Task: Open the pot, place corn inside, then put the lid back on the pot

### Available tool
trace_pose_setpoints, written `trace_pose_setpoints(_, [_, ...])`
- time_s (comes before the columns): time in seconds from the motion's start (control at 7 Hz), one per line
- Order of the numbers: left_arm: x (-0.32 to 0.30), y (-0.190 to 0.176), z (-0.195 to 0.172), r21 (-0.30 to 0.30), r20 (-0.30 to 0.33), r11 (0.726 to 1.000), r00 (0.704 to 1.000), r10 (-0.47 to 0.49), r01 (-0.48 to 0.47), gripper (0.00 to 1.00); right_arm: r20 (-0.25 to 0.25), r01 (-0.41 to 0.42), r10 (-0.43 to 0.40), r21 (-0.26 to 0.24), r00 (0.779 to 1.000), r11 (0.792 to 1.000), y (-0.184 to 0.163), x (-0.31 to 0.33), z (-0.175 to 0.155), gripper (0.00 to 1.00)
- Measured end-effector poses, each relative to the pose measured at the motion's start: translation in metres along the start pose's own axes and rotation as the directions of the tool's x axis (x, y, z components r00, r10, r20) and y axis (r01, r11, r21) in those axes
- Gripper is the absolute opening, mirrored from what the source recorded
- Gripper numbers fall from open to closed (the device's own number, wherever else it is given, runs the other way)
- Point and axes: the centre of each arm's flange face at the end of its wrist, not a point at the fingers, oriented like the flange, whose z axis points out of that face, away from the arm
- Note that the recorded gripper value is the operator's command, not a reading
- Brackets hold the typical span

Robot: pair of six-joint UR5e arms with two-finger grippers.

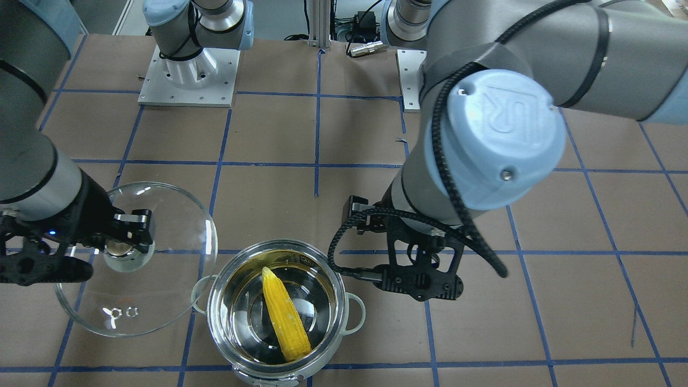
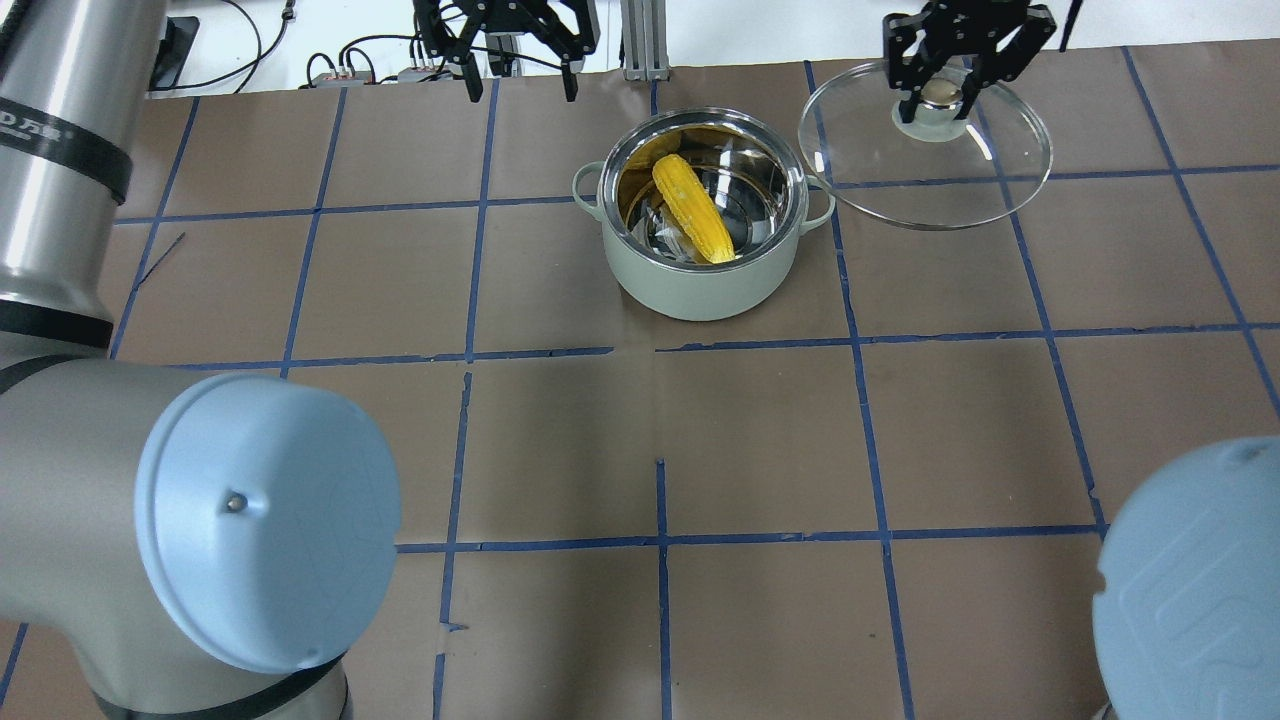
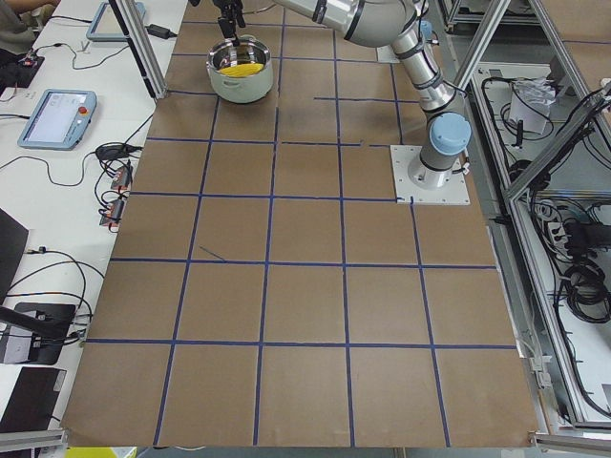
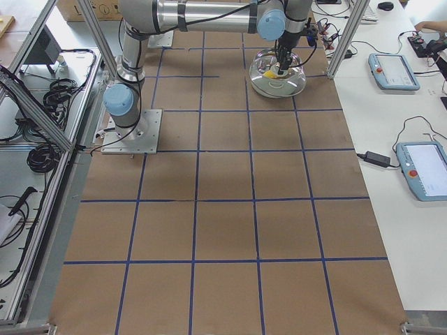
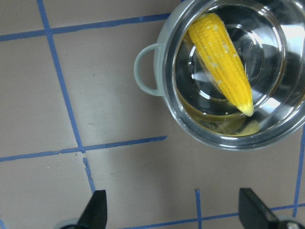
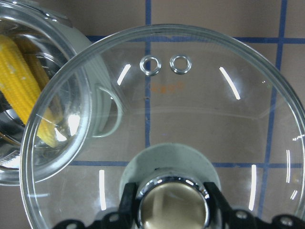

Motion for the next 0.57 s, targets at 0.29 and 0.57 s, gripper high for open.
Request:
trace_pose_setpoints(0.29, [-0.024,0.003,-0.008,-0.003,-0.006,1.000,1.000,0.007,-0.007,0.88,0.024,-0.025,0.024,0.067,0.999,0.997,-0.005,-0.064,0.009,0.24])
trace_pose_setpoints(0.57, [-0.045,-0.003,-0.016,0.036,-0.022,0.999,1.000,-0.009,0.010,0.84,0.037,-0.042,0.039,0.088,0.999,0.995,-0.011,-0.105,0.029,0.24])
